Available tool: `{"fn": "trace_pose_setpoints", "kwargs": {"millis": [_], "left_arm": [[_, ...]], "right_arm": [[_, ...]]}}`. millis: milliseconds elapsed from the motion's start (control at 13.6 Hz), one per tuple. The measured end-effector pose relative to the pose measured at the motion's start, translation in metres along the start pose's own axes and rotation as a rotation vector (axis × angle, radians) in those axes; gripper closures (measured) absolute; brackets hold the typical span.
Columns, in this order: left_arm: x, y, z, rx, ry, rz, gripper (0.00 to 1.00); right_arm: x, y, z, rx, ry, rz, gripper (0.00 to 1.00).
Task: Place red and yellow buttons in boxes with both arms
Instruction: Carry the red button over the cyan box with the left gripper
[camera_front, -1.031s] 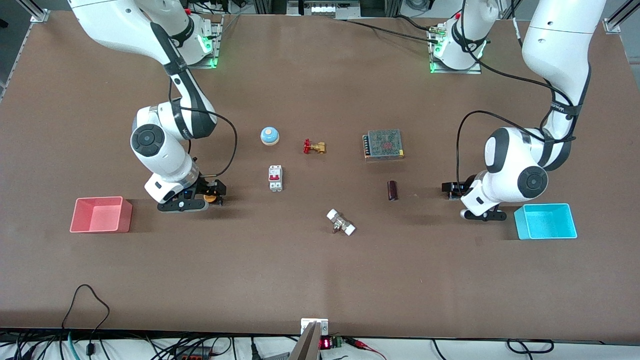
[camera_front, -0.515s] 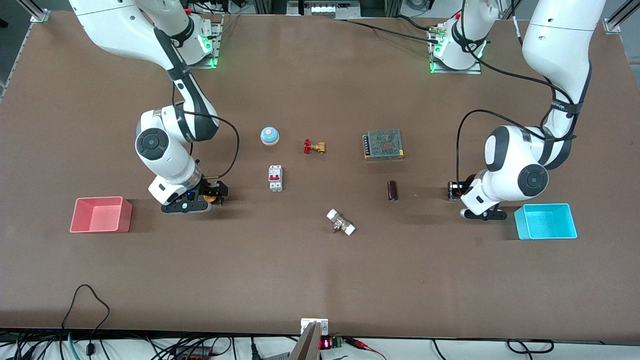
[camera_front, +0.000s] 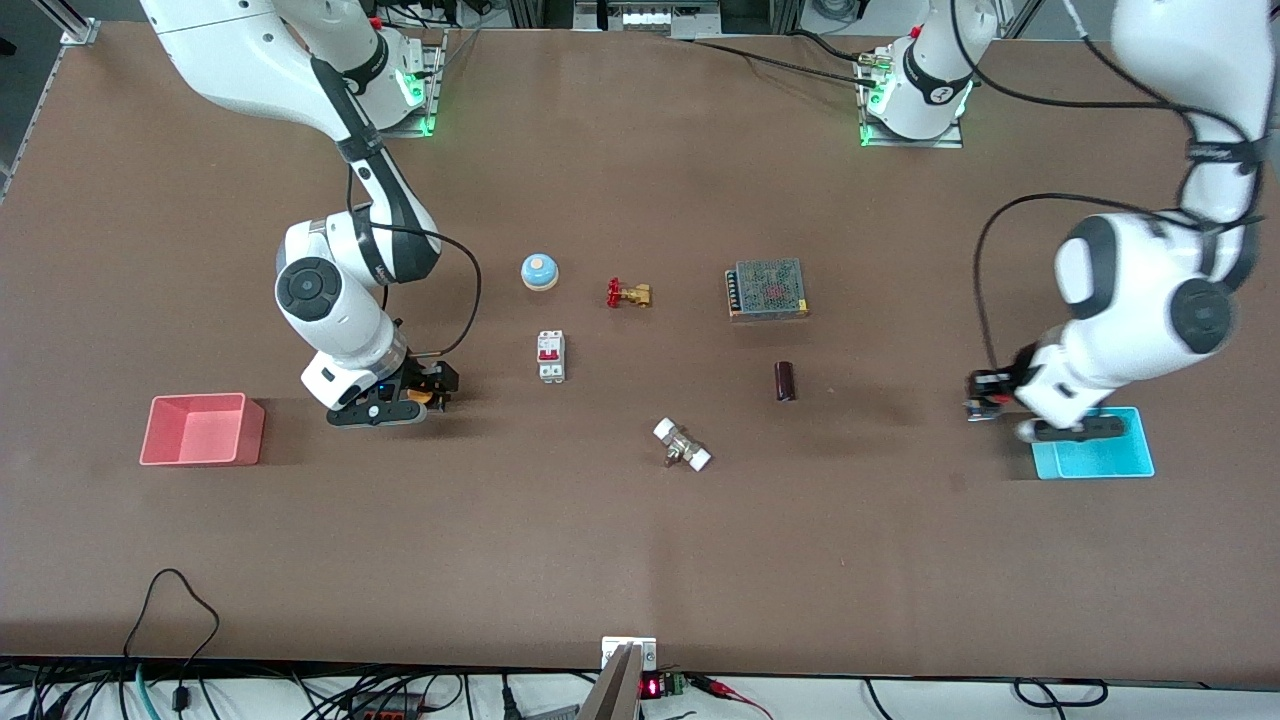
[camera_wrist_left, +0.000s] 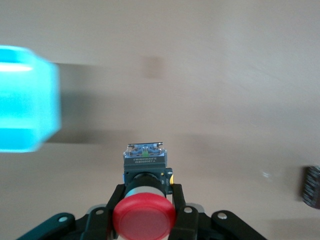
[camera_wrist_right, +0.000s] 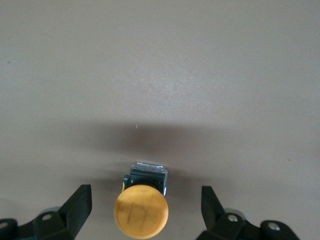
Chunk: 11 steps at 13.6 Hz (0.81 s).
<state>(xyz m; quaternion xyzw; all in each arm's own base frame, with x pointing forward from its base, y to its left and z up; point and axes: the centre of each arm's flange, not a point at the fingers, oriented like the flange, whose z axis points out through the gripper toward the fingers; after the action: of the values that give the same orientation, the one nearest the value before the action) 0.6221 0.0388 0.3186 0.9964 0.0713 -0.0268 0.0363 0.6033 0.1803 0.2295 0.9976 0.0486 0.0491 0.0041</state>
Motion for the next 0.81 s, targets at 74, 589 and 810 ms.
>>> {"fn": "trace_pose_setpoints", "kwargs": {"millis": [74, 589, 810], "left_arm": [[0.003, -0.026, -0.010, 0.005, 0.012, -0.028, 0.59], [0.032, -0.126, -0.035, 0.057, 0.075, -0.030, 0.59], [0.040, -0.142, -0.007, 0.047, -0.019, -0.029, 0.59]], "right_arm": [[-0.001, 0.000, 0.002, -0.001, -0.003, -0.001, 0.03], [-0.001, -0.001, 0.004, -0.001, -0.006, -0.004, 0.29], [-0.001, -0.001, 0.003, -0.001, -0.005, -0.004, 0.35]]}}
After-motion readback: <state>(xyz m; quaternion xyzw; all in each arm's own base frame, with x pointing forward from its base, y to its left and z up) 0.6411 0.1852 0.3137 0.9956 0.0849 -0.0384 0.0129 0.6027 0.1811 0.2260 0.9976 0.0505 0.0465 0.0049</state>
